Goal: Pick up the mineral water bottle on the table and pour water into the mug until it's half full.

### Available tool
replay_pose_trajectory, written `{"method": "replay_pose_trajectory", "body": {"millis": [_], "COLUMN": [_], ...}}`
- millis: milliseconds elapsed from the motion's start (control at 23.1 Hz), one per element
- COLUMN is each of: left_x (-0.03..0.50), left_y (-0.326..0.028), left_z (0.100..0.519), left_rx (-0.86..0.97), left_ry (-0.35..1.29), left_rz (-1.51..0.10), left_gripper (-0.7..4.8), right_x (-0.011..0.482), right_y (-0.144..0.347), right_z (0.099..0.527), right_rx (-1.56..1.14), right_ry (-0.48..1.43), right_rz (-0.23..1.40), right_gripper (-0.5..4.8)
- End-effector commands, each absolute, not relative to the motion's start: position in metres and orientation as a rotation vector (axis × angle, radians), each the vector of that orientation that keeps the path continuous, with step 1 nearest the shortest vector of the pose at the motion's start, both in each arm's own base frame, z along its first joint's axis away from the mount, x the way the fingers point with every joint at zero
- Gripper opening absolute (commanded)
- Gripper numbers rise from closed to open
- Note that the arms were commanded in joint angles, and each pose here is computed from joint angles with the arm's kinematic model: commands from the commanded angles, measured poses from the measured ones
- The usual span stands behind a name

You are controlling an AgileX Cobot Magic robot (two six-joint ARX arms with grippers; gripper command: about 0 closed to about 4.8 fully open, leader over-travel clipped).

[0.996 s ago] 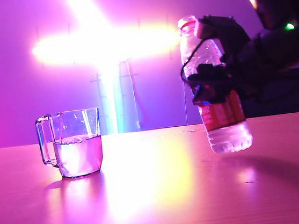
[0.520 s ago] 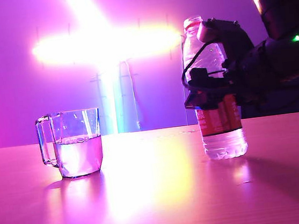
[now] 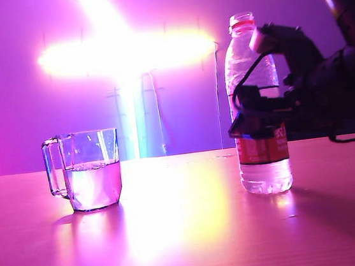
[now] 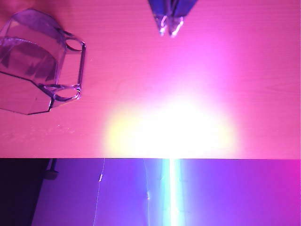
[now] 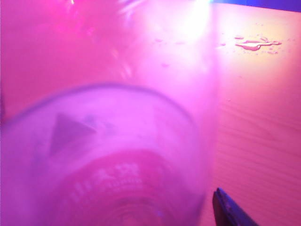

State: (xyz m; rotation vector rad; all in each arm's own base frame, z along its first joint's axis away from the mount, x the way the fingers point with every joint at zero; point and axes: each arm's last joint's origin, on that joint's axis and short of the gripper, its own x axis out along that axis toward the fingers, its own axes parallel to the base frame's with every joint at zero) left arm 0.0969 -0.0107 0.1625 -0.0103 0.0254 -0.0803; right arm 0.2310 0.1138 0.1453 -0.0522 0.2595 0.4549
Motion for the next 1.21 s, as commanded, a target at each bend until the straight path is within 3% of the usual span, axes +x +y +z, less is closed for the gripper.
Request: {"method": "replay_pose_trajectory", "body": {"millis": [43, 909, 996, 1083, 1126, 1213], "left_x": [0.097, 0.097, 0.097, 0.097, 0.097, 0.097], "left_y": [-0.011, 0.002, 0.002, 0.002, 0.002, 0.002], "left_z": [0.164, 0.164, 0.164, 0.164, 0.164, 0.164], "left_rx": [-0.007, -0.008, -0.008, -0.008, -0.008, -0.008], "left_ry": [0.018, 0.018, 0.018, 0.018, 0.018, 0.018], "left_rz": [-0.081, 0.05, 0.049, 0.05, 0.05, 0.049], "left_gripper": [-0.02, -0.02, -0.02, -0.02, -0.02, -0.02], "right_x": [0.222, 0.152, 0.143, 0.139, 0.138, 0.135], "right_y": [0.11, 0.074, 0.07, 0.068, 0.068, 0.066], "right_z": [0.152, 0.187, 0.196, 0.199, 0.2, 0.202], "right_rx": [-0.006, 0.054, 0.062, 0.066, 0.067, 0.07], "right_ry": [0.222, 0.144, 0.112, 0.097, 0.09, 0.08], "right_rz": [0.451, 0.42, 0.433, 0.434, 0.434, 0.435], "right_gripper": [4.79, 4.71, 2.21, 0.44, -0.07, -0.06]}}
